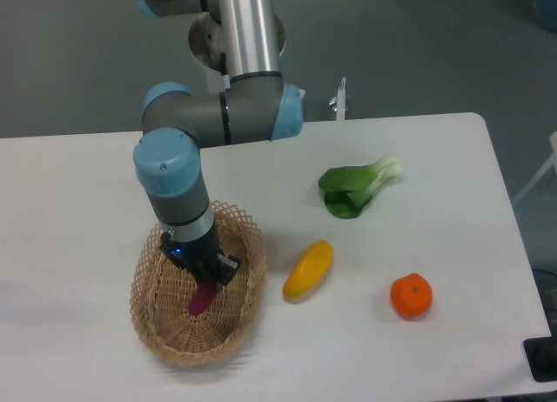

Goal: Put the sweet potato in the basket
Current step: 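Lower the sweet potato into the wicker basket and open the gripper, then raise the gripper out of the basket and move toward the yellow fruit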

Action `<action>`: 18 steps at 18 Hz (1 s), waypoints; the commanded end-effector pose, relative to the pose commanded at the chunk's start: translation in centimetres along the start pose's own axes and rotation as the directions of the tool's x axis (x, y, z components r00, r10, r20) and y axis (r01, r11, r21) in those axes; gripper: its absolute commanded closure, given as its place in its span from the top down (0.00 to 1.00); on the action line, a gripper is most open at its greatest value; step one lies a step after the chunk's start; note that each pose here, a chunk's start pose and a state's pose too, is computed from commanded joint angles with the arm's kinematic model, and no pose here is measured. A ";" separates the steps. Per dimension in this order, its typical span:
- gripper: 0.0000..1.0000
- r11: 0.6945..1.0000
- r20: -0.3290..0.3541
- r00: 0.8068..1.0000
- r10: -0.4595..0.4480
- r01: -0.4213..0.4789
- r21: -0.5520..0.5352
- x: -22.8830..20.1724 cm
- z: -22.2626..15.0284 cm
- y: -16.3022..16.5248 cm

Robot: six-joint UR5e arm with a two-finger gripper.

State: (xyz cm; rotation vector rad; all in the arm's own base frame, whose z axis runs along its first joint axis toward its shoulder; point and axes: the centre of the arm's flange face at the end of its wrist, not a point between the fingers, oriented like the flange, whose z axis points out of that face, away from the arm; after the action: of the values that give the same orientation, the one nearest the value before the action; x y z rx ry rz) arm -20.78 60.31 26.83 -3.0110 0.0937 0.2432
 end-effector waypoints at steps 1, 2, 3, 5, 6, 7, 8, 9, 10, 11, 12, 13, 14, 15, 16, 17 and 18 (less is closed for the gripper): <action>0.32 1.000 -0.003 1.000 0.006 -0.006 -0.004 0.1 0.2 0.0; 0.33 1.000 -0.008 1.000 0.018 -0.018 -0.011 0.3 0.7 0.2; 0.34 0.999 -0.008 0.999 0.038 -0.038 -0.018 0.5 0.9 0.3; 0.35 0.996 0.007 0.997 0.081 -0.080 -0.045 1.2 1.5 0.3; 0.36 0.995 0.010 0.996 0.088 -0.087 -0.056 1.5 1.8 0.3; 0.37 0.994 0.010 0.996 0.090 -0.089 -0.060 1.6 2.0 0.4; 0.38 0.994 0.009 0.996 0.091 -0.091 -0.061 1.7 2.1 0.3; 0.38 0.994 0.008 0.996 0.092 -0.091 -0.062 1.7 2.1 0.4; 0.40 0.994 0.008 0.996 0.092 -0.091 -0.062 1.7 2.1 0.3; 0.47 0.994 0.009 0.996 0.092 -0.091 -0.063 1.7 2.2 0.3; 0.56 0.994 0.012 0.996 0.092 -0.091 -0.062 1.6 2.1 0.3; 0.74 0.994 0.016 0.996 0.089 -0.088 -0.057 1.4 1.8 0.2; 0.86 0.995 0.023 0.996 0.089 -0.088 -0.053 1.2 1.5 0.0; 0.99 0.995 0.033 0.996 0.087 -0.085 -0.049 1.1 1.2 -0.1; 1.00 0.995 0.044 0.995 0.086 -0.084 -0.049 0.9 0.9 -0.1; 1.00 0.996 0.057 0.995 0.085 -0.083 -0.042 0.6 0.3 -0.4; 1.00 0.996 0.068 0.994 0.081 -0.079 -0.028 0.2 -0.5 -0.9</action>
State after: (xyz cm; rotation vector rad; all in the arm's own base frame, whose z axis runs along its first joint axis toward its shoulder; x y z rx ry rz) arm -20.43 61.13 27.39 -3.0234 0.2069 0.3586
